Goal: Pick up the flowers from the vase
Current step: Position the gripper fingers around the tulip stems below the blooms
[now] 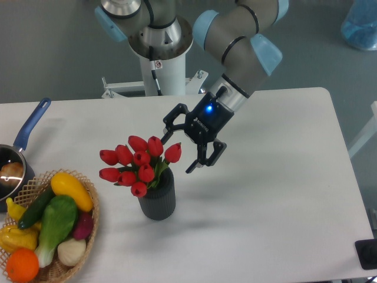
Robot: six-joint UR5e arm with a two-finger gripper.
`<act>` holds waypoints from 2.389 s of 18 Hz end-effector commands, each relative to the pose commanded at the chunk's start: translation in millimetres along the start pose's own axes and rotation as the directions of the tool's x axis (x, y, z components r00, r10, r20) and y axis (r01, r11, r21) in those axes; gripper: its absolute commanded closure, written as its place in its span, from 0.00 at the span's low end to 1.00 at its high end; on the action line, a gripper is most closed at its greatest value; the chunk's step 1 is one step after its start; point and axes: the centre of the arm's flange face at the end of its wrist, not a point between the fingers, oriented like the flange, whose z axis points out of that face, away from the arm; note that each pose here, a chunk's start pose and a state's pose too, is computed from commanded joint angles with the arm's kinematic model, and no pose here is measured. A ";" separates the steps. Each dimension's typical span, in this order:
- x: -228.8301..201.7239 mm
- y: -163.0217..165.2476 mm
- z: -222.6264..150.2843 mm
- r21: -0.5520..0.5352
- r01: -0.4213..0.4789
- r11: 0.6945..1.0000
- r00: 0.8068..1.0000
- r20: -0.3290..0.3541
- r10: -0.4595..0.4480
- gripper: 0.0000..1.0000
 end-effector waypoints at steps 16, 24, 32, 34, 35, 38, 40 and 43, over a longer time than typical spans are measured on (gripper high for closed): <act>4.0 -13.5 26.9 0.085 -0.008 0.996 0.998 -0.055 0.013 0.00; 3.7 -14.3 26.5 0.086 -0.013 0.996 0.998 -0.054 0.017 0.30; 3.0 -15.1 25.5 0.093 -0.011 0.996 0.998 -0.053 0.016 0.46; 3.0 -15.7 25.4 0.099 -0.011 0.995 0.998 -0.053 0.016 0.49; 2.7 -15.6 24.7 0.103 -0.007 0.995 0.998 -0.053 0.013 0.53; 2.6 -15.9 23.6 0.103 -0.008 0.995 0.999 -0.051 0.013 0.60; 2.6 -15.9 23.6 0.103 -0.008 0.995 0.999 -0.051 0.013 0.61; 2.6 -16.2 23.6 0.106 -0.008 0.994 0.999 -0.051 0.013 0.64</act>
